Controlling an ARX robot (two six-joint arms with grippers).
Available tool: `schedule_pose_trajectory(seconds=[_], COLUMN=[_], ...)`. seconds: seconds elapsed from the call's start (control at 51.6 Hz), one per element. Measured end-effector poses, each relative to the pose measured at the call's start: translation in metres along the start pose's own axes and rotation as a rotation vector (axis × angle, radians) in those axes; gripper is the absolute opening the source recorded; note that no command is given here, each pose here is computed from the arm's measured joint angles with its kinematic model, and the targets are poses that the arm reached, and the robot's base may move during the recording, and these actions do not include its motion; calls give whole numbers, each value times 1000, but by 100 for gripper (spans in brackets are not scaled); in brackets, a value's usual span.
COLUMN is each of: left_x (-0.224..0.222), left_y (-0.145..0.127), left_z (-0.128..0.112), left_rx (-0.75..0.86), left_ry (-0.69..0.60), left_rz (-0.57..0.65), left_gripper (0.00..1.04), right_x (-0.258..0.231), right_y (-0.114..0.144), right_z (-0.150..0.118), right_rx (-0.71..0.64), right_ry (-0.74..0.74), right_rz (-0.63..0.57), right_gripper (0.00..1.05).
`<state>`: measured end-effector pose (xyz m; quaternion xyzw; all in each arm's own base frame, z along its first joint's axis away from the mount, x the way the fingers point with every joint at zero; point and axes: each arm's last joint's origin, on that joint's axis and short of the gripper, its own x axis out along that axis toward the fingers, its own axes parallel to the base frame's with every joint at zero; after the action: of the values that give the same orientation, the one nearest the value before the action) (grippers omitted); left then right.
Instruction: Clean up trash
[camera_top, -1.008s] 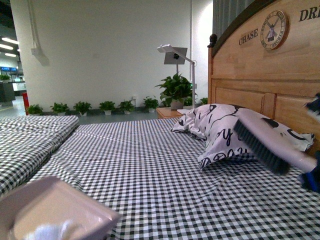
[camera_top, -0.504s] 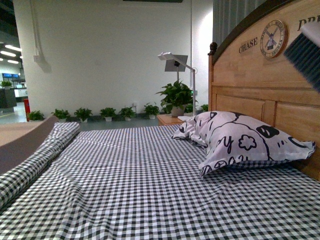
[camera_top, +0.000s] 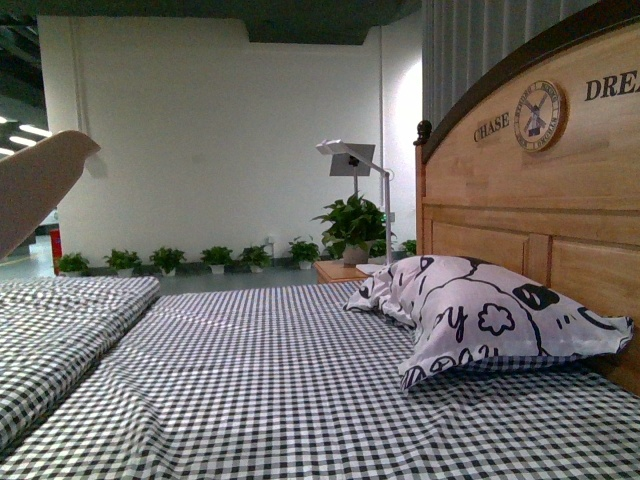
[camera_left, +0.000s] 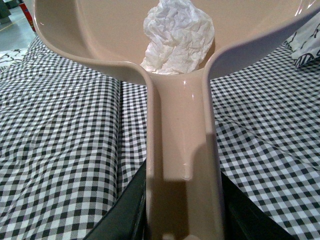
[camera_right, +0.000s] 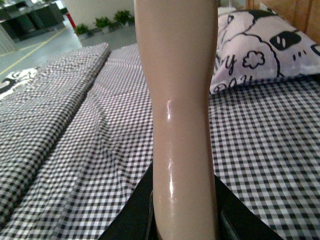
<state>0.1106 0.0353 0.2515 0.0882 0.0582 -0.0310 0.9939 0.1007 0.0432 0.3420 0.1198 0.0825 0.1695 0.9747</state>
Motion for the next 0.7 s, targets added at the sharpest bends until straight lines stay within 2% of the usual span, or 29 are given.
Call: schedule_pose_trajectory(seconds=[0.174,0.388,0.698], left_x=[-11,-13,-12], left_y=[-3,-2,-2], left_z=[0,-1,-3], left_rx=[-13,-21,-28], left_ry=[-29,-37,-29], left_rz=[-77,-112,-123], left_gripper=[27,27,27], right_x=[-2,-6,-4], right_y=[-2,-11,-11], right_z=[1,0,-5], right_rx=[1,21,16], right_ry=[-43,-79,-50], right_rz=[-84,-205,-233], right_gripper=[19,19,19])
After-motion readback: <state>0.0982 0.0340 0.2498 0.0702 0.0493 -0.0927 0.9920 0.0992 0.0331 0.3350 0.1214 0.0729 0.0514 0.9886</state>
